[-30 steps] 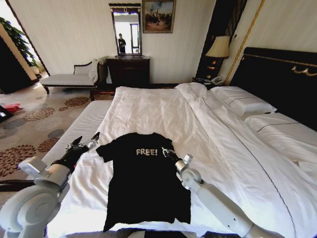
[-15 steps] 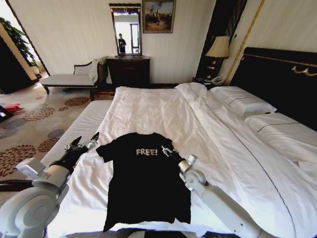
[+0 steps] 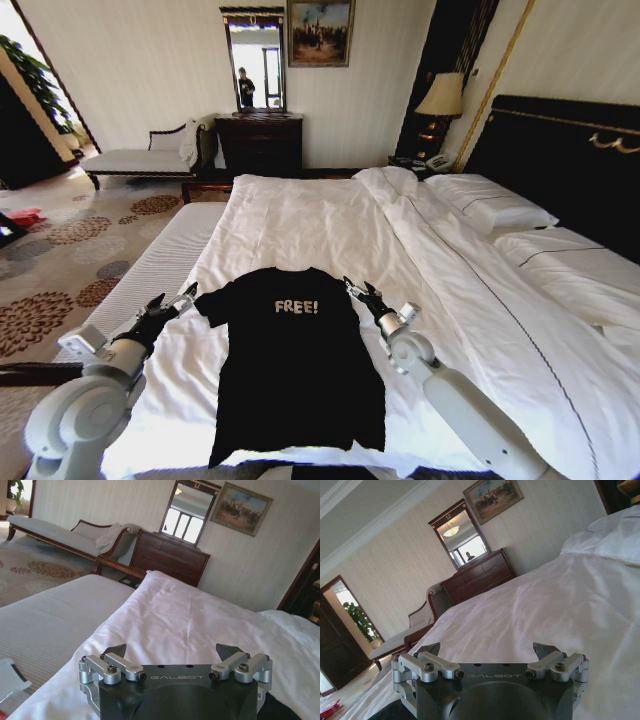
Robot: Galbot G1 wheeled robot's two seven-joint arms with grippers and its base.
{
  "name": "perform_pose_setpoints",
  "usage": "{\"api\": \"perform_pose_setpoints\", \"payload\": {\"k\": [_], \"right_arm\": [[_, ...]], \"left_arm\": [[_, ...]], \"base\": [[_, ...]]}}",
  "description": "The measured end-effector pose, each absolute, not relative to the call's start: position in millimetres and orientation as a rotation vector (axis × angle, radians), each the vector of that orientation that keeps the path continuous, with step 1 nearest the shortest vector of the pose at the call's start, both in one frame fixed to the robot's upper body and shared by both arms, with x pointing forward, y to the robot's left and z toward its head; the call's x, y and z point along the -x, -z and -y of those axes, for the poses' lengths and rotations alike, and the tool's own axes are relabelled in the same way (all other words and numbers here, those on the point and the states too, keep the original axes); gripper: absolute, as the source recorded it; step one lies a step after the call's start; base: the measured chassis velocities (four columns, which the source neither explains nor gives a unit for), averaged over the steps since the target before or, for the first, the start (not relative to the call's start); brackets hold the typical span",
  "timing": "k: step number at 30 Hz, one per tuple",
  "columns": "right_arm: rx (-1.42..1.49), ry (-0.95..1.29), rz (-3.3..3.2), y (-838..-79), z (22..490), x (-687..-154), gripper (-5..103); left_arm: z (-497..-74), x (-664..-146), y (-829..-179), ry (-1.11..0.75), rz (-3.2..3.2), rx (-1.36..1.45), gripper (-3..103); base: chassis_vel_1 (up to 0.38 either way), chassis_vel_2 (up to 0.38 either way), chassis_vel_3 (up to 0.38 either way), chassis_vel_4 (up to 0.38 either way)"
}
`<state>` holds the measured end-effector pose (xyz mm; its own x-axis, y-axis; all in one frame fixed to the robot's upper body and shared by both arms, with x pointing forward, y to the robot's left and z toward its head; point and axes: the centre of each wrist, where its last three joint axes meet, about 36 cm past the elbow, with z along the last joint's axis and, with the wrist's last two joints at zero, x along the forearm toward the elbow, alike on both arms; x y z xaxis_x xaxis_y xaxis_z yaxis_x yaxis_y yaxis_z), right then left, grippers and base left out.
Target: Fold the clothes on the bed.
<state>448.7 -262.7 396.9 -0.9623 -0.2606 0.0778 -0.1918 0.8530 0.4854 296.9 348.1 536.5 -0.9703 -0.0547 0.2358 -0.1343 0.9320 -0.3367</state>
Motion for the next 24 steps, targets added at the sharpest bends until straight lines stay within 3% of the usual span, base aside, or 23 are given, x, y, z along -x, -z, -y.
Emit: {"api": "perform_pose_setpoints", "payload": {"k": [18, 24], "right_arm": [[-0.148, 0.792, 2.915, -403, 289, -443, 100], [-0.103, 0.791, 2.915, -399, 297, -437, 100]], "left_arm": [[-368, -326, -436, -0.569, 2.67, -0.356, 100], [-376, -346, -411, -0.775, 2.624, -0.316, 100]], "base": [[0.0, 0.0, 0.0, 0.0], [0.0, 0.0, 0.0, 0.0]]}}
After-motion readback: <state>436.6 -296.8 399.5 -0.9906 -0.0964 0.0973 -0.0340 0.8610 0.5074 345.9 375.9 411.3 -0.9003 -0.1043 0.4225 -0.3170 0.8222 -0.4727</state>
